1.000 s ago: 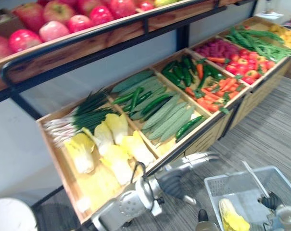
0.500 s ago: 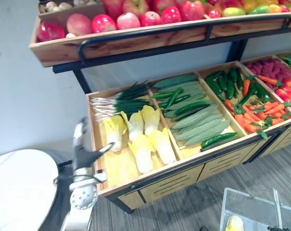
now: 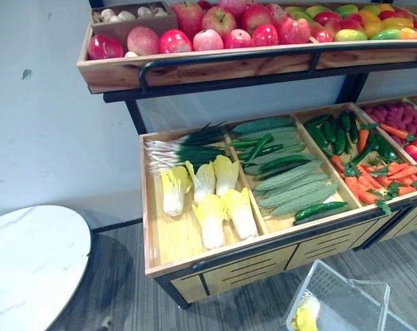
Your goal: Pick vegetable in the basket
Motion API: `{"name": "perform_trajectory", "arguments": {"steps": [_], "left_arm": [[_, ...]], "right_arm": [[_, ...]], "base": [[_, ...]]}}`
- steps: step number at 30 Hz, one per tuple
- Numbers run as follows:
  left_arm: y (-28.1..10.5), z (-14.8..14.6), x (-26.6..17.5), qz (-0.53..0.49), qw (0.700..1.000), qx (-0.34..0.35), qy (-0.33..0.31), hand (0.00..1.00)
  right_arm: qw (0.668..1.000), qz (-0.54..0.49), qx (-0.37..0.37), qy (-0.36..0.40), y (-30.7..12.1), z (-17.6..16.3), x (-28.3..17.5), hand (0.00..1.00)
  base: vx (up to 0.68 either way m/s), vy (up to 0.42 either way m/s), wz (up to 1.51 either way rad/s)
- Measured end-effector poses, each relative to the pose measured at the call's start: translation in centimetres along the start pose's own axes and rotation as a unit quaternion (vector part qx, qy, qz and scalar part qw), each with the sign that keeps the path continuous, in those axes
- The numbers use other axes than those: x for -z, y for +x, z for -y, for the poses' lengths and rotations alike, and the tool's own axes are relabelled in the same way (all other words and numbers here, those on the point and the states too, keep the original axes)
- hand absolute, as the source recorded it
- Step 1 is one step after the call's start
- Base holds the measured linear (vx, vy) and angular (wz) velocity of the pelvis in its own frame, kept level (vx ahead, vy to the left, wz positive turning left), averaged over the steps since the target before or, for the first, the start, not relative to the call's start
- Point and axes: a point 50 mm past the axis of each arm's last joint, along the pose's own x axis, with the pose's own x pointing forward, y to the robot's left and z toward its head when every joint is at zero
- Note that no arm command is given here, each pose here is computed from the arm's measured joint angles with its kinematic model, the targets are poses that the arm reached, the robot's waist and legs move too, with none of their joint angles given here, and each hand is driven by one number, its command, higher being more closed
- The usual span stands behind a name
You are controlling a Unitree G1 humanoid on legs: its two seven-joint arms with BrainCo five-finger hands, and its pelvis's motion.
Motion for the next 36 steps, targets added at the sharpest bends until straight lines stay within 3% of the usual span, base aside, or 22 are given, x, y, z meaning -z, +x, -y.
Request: {"name": "perform_trajectory", "arguments": {"steps": [3,12,23,30,36], "left_arm": [[-0.7,1.4,2.3,-0.052,0.990,0.123,0.037,0.00],[-2.0,2.7,4.5,-0.111,0.965,0.235,0.041,0.00],[-3.1,4.1,4.6,-0.091,0.950,0.284,0.089,0.00],[-2.3,4.5,3.3,-0.063,0.942,0.296,0.145,0.00],[-1.2,3.8,2.0,-0.061,0.955,0.267,0.114,0.00]], "right_arm": [[1.000,0.005,-0.008,-0.003,0.0,-0.3,-0.1,1.00],[1.000,0.010,-0.009,-0.008,0.1,-0.5,-0.2,1.00],[0.999,0.033,-0.001,-0.013,0.0,-0.9,-1.0,1.00],[0.995,0.097,-0.039,-0.010,-1.1,-4.1,-2.9,1.00],[0.982,0.153,-0.090,-0.060,-1.3,-6.9,-5.8,1.00]], "base": [[-0.02,0.002,-0.03],[0.01,-0.001,-0.04],[-0.01,0.010,-0.18],[-0.04,0.114,-0.76],[-0.05,0.077,-1.46]]}}
